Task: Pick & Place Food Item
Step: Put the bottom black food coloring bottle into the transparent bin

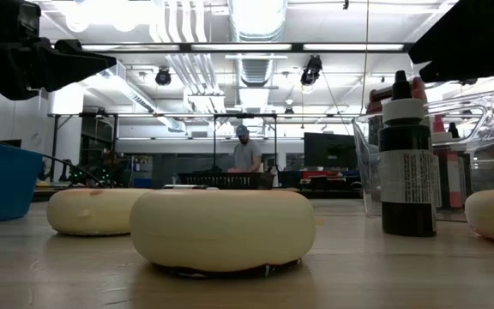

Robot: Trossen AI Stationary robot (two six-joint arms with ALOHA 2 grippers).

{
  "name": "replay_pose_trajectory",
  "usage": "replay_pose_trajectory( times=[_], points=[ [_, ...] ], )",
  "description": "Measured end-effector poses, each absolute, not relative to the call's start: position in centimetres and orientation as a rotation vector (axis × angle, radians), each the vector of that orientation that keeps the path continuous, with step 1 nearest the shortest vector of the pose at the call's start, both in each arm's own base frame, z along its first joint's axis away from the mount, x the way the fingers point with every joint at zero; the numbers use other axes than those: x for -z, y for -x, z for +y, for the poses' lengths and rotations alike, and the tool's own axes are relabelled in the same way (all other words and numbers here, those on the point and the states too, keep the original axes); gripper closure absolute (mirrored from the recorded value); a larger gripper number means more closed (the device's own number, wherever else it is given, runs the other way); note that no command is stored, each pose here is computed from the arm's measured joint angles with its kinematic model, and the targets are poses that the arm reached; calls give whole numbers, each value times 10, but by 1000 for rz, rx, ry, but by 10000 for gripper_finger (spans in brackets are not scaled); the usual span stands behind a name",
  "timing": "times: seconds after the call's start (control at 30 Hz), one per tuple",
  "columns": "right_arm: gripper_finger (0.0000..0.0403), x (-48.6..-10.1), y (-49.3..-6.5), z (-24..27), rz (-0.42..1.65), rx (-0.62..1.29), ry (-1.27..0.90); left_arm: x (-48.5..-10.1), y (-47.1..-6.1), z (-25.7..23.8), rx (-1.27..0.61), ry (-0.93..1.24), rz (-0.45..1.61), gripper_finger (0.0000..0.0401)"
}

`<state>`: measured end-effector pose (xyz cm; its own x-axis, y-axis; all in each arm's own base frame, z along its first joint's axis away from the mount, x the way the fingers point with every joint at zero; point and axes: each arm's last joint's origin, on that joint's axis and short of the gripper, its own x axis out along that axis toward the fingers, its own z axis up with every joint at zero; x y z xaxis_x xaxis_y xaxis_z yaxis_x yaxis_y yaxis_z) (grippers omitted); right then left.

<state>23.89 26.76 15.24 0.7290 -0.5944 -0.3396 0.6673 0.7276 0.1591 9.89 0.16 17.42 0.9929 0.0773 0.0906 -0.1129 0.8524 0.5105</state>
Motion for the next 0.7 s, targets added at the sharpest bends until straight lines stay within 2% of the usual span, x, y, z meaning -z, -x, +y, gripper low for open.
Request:
replay_pose_trajectory(
  times=[0.7],
  points=[
    [249,-148,-243,271,252,666,-231,-174,-99,2,-100,-541,-67,201]
  ],
)
